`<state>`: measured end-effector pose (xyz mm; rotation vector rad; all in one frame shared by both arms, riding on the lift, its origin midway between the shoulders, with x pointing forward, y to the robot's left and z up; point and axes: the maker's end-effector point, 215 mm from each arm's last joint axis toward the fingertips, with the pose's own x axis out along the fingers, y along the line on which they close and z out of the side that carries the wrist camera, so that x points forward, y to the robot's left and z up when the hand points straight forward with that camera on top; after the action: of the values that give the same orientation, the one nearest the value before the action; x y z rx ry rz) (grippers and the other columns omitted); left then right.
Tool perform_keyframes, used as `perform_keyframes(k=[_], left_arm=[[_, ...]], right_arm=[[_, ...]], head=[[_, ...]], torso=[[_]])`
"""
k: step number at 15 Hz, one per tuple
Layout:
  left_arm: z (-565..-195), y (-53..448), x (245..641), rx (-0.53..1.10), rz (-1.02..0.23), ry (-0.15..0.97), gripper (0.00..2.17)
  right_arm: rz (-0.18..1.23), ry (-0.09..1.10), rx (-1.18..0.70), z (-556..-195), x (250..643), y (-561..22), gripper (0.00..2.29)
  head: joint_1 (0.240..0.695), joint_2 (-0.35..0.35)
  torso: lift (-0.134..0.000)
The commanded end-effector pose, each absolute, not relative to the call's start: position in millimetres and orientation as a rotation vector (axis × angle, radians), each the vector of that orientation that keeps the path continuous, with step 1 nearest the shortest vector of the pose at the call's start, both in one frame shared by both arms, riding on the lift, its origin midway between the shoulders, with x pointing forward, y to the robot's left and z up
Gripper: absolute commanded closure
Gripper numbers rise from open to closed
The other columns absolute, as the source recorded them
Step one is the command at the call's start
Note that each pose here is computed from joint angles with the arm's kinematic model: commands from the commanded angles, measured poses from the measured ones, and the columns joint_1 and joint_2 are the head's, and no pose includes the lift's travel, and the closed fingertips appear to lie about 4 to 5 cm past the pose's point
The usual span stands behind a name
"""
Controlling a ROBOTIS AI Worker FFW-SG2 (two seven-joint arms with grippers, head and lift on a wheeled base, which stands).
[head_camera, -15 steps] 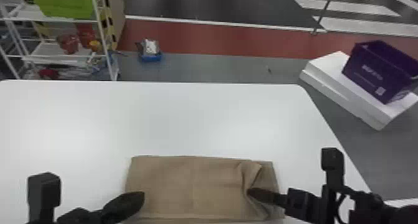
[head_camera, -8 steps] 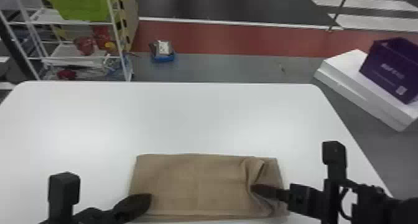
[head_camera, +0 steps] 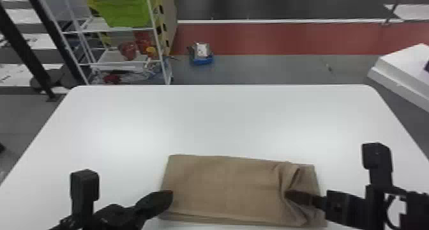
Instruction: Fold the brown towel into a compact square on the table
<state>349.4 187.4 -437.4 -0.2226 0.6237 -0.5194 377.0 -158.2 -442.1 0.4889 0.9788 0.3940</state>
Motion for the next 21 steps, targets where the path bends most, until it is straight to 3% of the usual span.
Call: perform_keyframes(k=[1,3,6,9,12,16,21], left_arm=[[-406.2,187.0,345.1,-0.293,-0.549,0.556,1.91],[-387.2,191.6,346.1,-0.292,-0.550,0.519,1.91],[-390.5,196.5,347.1,-0.280,-0.533,0.524,1.91],[-402.7,202.6,348.1,-0.271,-0.509,0.548,1.91],[-405.4,201.6,351.3,-0.273,-0.511,0.551,1.91],[-411.9,194.1,350.5,-0.255,-0.516,0.573,1.91],[-415.3,192.0,346.1,-0.265,-0.524,0.581,1.91]], right_arm=[[0.403,0.969,0.487,-434.3,379.2,-156.6,1.36],[0.460,0.888,0.491,-398.1,385.6,-146.7,1.36],[0.479,0.748,0.455,-339.5,394.4,-153.4,1.36],[0.430,0.644,0.524,-304.4,387.2,-202.9,1.36],[0.325,0.679,0.579,-332.7,384.9,-249.1,1.36],[0.303,0.808,0.627,-388.4,376.8,-247.6,1.36],[0.319,0.846,0.621,-401.0,371.9,-231.5,1.36]], head=[[0.695,0.048],[0.695,0.044],[0.695,0.067],[0.695,0.061],[0.695,-0.012],[0.695,-0.088],[0.695,-0.066]], torso=[[-0.124],[-0.124],[-0.124],[-0.124],[-0.124],[-0.124],[-0.124]])
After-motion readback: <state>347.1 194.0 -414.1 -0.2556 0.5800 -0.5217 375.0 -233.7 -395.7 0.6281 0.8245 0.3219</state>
